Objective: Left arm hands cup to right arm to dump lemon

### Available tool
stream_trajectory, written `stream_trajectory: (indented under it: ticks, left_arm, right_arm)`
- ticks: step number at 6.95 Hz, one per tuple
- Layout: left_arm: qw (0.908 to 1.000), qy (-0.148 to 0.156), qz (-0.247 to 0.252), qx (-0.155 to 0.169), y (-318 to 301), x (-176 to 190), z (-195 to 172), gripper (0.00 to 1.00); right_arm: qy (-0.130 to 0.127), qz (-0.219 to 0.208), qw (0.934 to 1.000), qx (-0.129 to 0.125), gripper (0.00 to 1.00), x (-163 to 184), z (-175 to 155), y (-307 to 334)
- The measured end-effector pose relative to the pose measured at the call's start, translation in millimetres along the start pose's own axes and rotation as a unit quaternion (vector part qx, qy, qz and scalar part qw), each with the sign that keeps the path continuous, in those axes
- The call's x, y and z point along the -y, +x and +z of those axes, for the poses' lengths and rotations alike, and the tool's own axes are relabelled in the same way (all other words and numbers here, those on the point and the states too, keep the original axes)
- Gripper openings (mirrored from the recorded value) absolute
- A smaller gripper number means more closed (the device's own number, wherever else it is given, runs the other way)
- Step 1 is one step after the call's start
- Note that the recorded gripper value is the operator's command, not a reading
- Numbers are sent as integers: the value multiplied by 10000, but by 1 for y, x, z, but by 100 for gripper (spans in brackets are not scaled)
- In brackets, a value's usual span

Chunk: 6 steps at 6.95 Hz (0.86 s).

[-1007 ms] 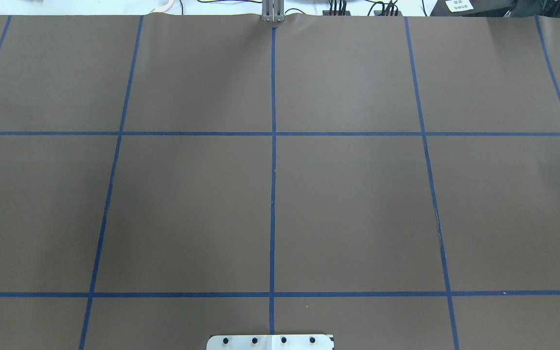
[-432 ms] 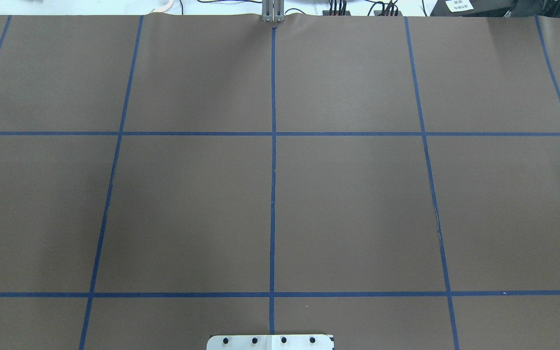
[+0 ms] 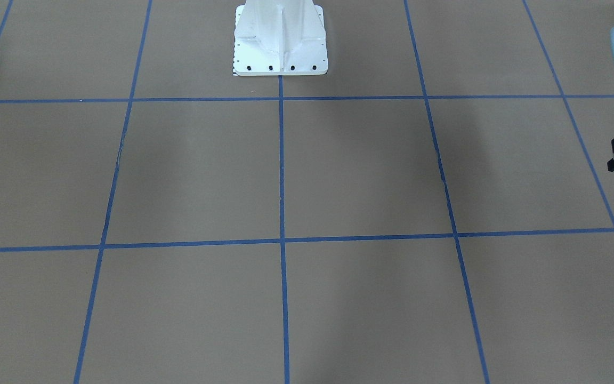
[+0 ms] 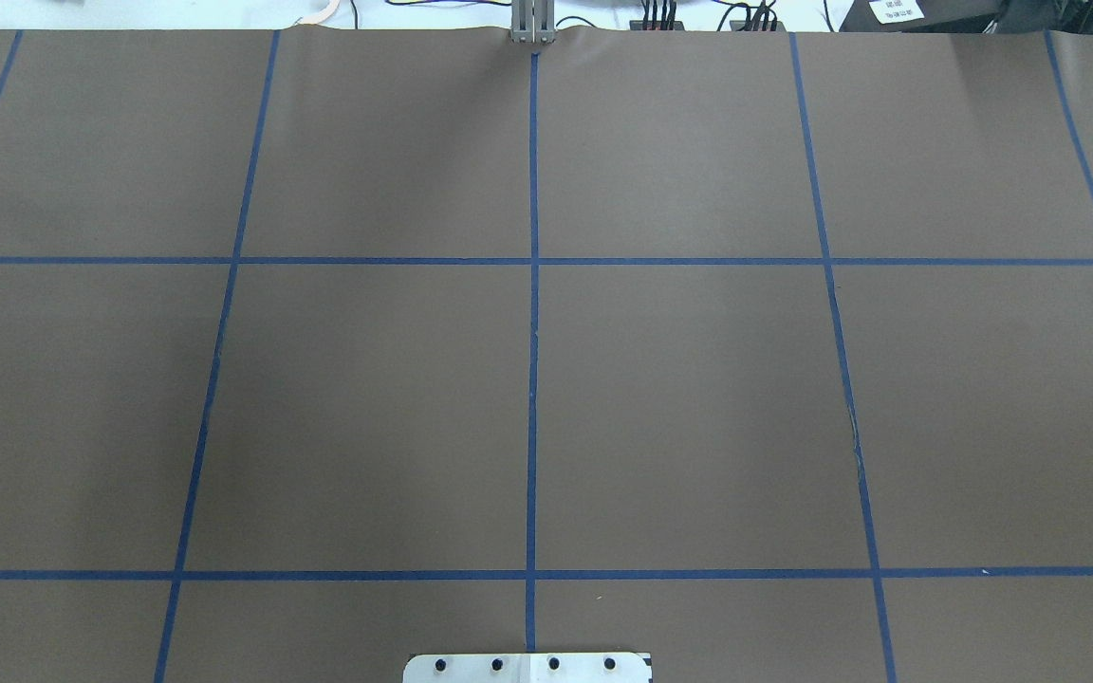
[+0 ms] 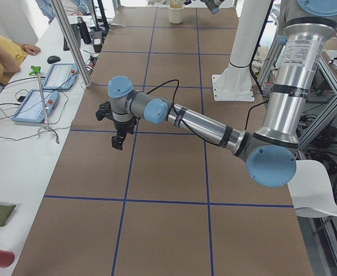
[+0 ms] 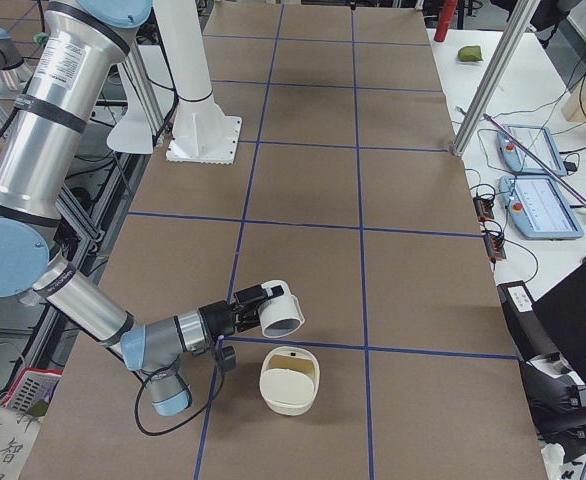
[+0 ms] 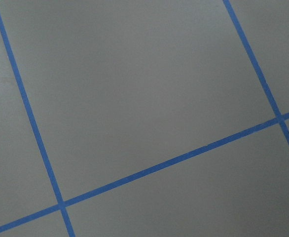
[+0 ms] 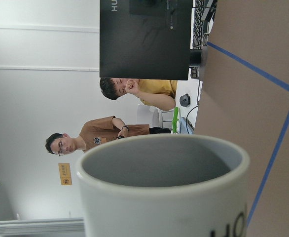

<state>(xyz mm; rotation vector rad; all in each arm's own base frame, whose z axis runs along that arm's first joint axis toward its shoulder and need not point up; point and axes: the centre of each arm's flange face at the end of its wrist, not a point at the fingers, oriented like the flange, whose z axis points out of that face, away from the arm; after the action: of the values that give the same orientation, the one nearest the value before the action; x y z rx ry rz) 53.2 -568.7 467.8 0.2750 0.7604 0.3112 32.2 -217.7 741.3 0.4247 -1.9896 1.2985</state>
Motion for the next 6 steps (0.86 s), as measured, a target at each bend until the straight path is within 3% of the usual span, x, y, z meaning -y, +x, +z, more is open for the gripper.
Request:
stream_trajectory:
  ticks: [1, 3, 5, 6]
  left_arm:
    - [10000, 2, 2, 0, 0, 0, 0, 100]
    - [10000, 5, 5, -4, 1, 0, 0, 100]
    - [10000, 10, 9, -4, 1, 1, -1, 100]
    - [10000, 11, 10, -7, 1, 1, -1, 100]
  right_arm:
    - [71, 422, 9988, 224, 0, 3, 0, -4]
    - [272, 1189, 9901, 694, 0, 10, 5, -11]
    - [336, 1885, 9756, 1074, 0, 13, 9, -16]
    - [302, 2271, 9650, 1279, 0, 14, 12, -18]
